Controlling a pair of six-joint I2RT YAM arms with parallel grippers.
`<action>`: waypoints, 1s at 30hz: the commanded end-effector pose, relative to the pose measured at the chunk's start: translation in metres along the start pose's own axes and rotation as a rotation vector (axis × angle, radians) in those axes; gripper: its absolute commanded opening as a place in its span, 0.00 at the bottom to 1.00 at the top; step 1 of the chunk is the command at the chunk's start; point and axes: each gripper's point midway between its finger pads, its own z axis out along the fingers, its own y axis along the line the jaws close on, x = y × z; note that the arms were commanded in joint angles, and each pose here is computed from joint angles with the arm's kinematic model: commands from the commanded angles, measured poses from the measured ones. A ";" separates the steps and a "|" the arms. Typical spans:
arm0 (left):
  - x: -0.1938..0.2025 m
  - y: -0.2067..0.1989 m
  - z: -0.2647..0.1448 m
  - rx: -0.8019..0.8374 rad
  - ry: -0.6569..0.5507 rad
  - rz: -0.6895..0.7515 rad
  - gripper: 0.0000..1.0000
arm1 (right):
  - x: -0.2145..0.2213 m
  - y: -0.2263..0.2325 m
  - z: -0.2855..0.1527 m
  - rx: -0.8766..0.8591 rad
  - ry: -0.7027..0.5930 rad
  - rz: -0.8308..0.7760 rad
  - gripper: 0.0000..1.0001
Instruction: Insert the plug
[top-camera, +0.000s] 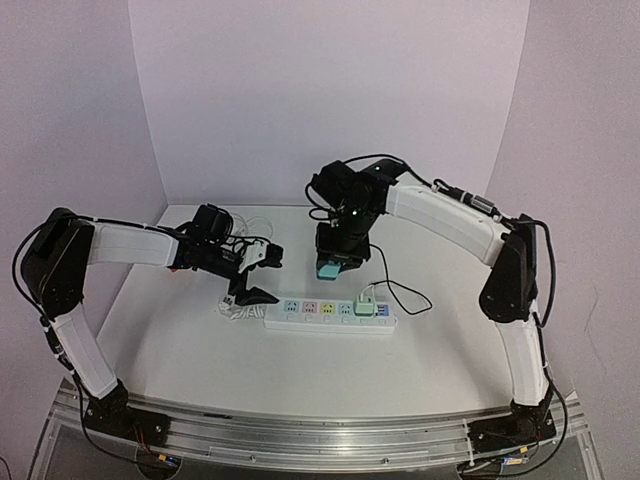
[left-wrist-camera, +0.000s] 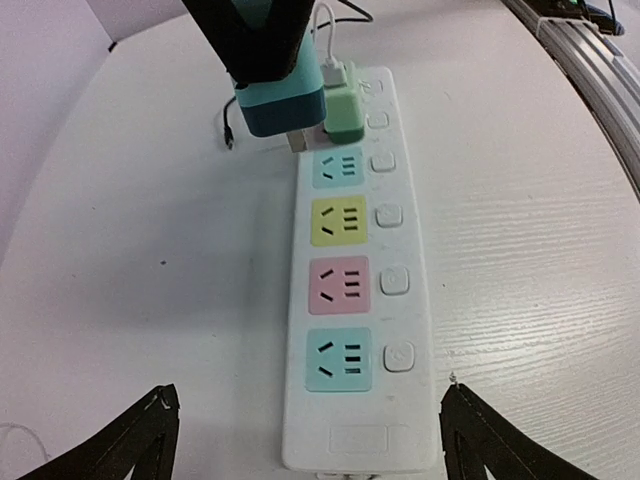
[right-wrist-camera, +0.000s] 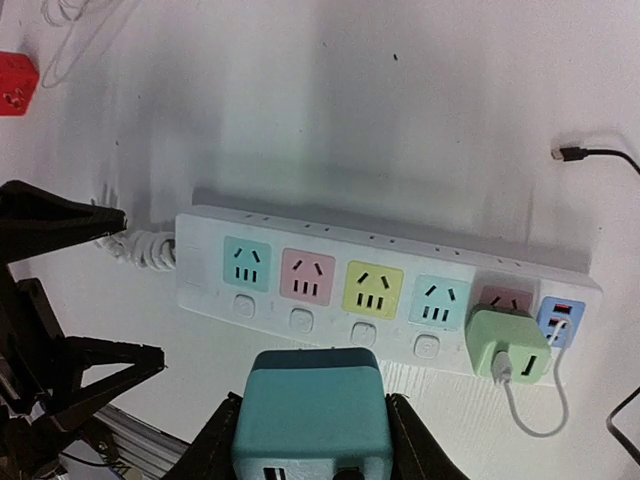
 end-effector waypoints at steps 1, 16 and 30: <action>0.028 -0.026 0.022 0.096 0.070 0.002 0.91 | 0.010 -0.011 0.021 0.073 0.034 0.027 0.00; 0.050 -0.044 0.038 0.139 0.105 -0.006 0.87 | 0.033 -0.051 0.054 0.226 0.086 0.019 0.00; 0.049 -0.041 0.037 0.119 0.104 0.005 0.85 | 0.031 -0.065 0.063 0.275 0.039 0.033 0.00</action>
